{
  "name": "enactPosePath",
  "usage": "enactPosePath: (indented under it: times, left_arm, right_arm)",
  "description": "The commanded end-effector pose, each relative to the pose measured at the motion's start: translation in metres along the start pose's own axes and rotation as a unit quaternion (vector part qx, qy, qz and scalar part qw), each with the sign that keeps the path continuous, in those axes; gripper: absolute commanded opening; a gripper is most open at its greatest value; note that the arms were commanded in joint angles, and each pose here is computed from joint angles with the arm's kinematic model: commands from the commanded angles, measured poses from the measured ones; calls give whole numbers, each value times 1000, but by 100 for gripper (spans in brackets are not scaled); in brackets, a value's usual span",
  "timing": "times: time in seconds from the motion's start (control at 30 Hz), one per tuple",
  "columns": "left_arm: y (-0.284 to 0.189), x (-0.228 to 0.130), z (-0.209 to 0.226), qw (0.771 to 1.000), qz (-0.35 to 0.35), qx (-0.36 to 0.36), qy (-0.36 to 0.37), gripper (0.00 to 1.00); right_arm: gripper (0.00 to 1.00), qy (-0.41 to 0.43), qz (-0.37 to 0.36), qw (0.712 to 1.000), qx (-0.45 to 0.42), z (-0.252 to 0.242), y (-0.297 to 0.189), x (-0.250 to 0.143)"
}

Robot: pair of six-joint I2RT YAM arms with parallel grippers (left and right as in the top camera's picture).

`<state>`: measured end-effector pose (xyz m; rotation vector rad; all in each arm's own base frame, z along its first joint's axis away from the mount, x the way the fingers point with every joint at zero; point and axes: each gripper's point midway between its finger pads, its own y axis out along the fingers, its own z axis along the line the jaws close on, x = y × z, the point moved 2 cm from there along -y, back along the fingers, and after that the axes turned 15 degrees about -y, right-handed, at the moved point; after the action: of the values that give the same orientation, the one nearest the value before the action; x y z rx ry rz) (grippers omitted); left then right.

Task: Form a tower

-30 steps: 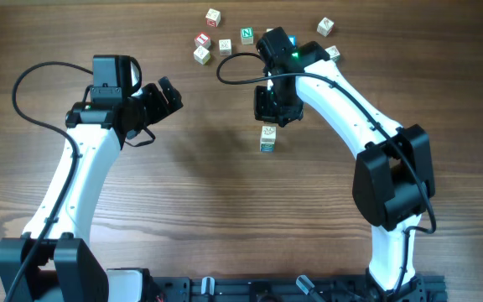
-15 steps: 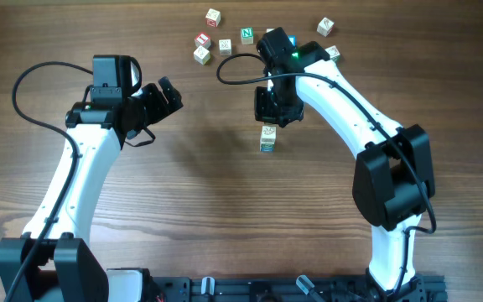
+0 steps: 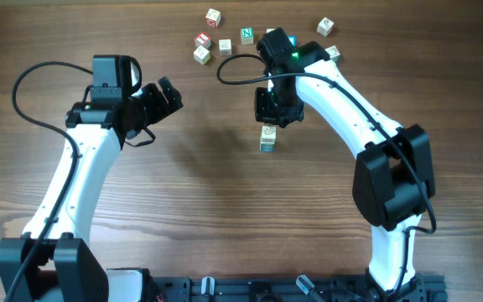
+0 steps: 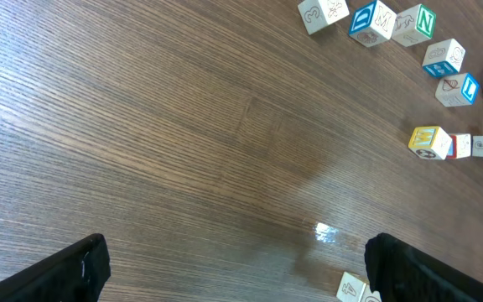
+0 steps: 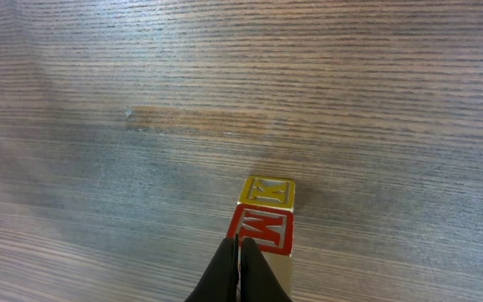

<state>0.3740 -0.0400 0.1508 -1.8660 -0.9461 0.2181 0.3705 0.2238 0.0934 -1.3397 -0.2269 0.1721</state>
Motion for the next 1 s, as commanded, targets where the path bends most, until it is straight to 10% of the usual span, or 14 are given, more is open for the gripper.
enactPosePath:
  times: [0.0, 0.97]
  left_arm:
    - [0, 0, 2, 1000, -3, 2, 0, 100]
    - [0, 0, 2, 1000, -3, 2, 0, 100]
  right_arm:
    - [5, -4, 13, 1000, 6, 0, 6, -3]
    - [5, -5, 17, 1000, 18, 4, 6, -5]
